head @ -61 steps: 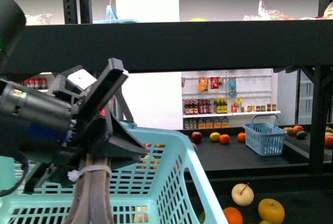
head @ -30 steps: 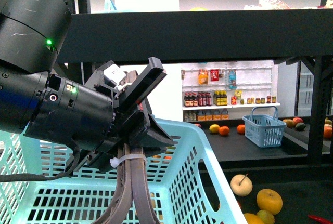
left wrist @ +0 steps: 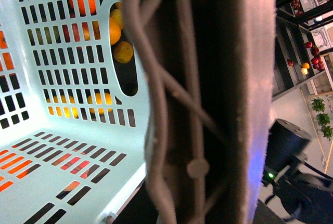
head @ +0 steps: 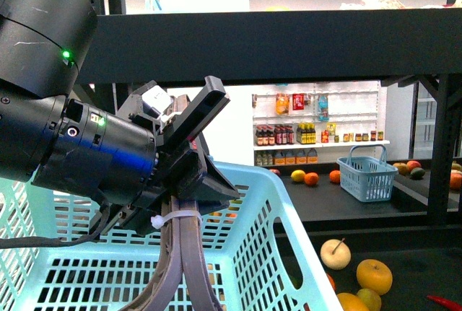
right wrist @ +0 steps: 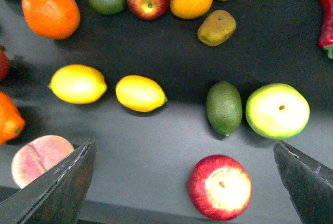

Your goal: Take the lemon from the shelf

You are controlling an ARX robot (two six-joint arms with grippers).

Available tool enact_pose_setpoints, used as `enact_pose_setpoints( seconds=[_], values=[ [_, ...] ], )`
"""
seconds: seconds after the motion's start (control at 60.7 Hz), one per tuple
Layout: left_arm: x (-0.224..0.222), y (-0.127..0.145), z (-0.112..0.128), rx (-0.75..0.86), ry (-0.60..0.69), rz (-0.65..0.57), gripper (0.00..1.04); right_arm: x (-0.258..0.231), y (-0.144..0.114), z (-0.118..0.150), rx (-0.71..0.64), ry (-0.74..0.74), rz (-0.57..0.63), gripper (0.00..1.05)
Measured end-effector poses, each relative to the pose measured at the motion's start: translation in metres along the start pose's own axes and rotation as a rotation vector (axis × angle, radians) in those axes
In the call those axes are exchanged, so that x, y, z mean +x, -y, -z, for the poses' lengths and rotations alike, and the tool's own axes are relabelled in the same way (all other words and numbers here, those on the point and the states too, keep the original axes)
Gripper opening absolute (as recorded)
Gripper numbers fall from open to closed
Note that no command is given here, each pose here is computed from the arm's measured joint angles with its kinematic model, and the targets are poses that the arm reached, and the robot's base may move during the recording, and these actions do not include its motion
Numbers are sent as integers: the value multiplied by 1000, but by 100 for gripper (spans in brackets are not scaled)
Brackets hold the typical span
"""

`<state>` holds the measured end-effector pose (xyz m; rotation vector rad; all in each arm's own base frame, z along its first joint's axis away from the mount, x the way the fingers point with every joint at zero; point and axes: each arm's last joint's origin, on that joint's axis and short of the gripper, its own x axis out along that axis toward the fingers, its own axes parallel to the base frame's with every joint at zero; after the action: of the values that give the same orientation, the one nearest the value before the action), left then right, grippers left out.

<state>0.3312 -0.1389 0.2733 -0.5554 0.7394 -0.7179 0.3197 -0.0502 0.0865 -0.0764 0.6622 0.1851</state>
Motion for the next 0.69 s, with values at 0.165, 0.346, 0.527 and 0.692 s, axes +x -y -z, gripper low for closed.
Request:
enact_pose_setpoints(
  seconds=[0.165, 0.346, 0.527, 0.692],
  values=[
    [0, 0, 0, 1, -1, 2, 13, 40, 8, 8, -164, -22, -127, 102],
    [0, 0, 0, 2, 1, -1, 13, 68, 8, 15, -344, -20, -243, 102],
    [0, 0, 0, 3, 1, 0, 13, 95, 9, 31, -541, -45, -346, 102],
    [0, 0, 0, 3, 1, 0, 13, 122, 14, 39, -632, -41, -383, 102]
  ],
)
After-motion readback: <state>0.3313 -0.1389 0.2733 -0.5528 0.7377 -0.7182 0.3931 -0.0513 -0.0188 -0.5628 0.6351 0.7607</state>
